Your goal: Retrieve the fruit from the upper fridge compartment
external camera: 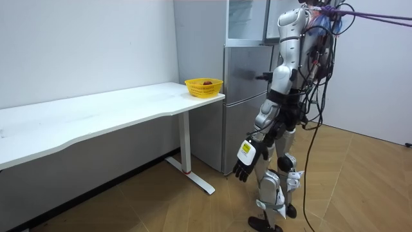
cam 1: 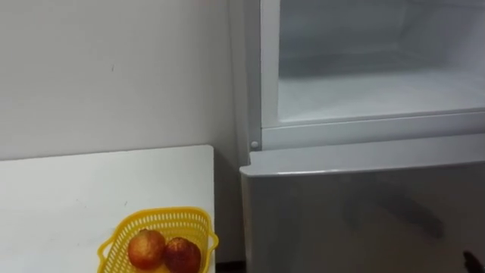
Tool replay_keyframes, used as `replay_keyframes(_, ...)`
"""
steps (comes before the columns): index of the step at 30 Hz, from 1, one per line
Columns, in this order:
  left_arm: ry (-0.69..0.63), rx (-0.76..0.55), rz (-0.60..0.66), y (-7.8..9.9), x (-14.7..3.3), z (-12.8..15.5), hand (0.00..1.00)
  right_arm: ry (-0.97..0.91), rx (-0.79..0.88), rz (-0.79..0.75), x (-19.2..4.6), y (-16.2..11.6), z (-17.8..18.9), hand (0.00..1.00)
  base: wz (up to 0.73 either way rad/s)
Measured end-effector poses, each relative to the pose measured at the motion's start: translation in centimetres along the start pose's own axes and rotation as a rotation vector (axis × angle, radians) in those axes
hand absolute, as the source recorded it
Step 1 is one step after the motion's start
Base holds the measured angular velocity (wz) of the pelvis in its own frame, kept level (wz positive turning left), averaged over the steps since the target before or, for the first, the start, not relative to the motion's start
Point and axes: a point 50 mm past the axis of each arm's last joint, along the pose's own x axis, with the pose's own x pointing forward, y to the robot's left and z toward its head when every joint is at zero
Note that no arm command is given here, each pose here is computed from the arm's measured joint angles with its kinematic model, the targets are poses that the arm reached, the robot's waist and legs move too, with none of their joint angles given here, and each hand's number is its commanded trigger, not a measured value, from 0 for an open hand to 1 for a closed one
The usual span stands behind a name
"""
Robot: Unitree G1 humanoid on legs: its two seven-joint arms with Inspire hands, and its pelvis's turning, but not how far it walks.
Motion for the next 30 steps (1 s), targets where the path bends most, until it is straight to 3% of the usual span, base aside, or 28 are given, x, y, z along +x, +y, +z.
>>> replay_keyframes(5,-0.012,0.003,-0.008,-0.2,0.1,0.6,0.00,0.163,-0.020,0.078,-1.5,1.4,-3.3,0.00,0.02)
replay_keyframes(14,-0.034,-0.002,-0.001,-0.1,0.0,1.0,0.00,0.326,-0.108,0.138,-2.9,2.0,-7.1,0.00,0.07)
replay_keyframes(21,-0.020,-0.001,-0.010,-0.3,0.0,0.9,0.00,0.548,-0.196,0.240,-5.3,2.2,-11.3,0.00,0.01)
replay_keyframes(30,0.000,0.001,-0.020,-0.1,0.1,0.9,0.00,0.783,-0.154,0.375,-7.1,2.7,-13.9,0.00,0.00)
